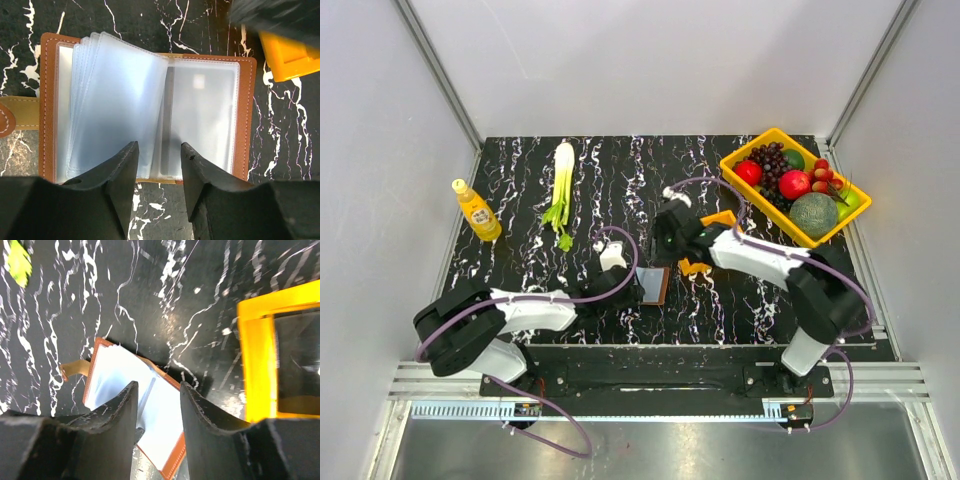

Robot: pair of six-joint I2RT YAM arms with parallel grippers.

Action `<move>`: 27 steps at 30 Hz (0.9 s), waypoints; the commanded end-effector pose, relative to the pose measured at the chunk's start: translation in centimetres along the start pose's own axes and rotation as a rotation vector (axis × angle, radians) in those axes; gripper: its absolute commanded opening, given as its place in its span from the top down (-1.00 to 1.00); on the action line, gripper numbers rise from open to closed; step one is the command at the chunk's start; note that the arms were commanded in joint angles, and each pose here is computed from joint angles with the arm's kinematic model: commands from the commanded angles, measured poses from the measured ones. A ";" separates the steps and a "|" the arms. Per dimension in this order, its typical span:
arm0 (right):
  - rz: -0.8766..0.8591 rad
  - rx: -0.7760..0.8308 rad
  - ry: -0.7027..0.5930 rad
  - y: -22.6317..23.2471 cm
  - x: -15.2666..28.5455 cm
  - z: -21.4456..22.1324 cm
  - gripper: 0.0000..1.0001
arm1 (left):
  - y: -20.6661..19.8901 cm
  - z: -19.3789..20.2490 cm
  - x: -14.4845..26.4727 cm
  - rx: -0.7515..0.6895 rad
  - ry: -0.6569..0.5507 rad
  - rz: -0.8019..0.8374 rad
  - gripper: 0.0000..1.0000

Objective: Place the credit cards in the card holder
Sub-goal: Pick up the credit card from the storage box.

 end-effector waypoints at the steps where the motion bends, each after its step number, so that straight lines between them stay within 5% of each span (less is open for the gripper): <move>1: 0.031 0.013 -0.138 -1.8 3.8 -3.9 0.09 | 2.3 2.2 -0.5 -0.068 0.083 -0.103 0.12; 9: 0.162 -0.033 -0.066 -10.3 3.8 -5.9 0.02 | 2.0 2.3 -0.5 -0.064 0.097 -0.090 0.13; 27: 0.103 0.032 0.166 -12.0 -1.3 -5.2 -0.05 | 0.9 1.9 -1.3 -0.066 0.100 -0.069 0.14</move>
Point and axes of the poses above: each gripper's point midway between its finger pads, its own x axis back along the fingers, its own y axis along the line the jaws close on, z = x × y, the point moved 3 cm from there along x, back along the fingers, and after that the axes turned 6 degrees about -x, right-handed, at the moved point
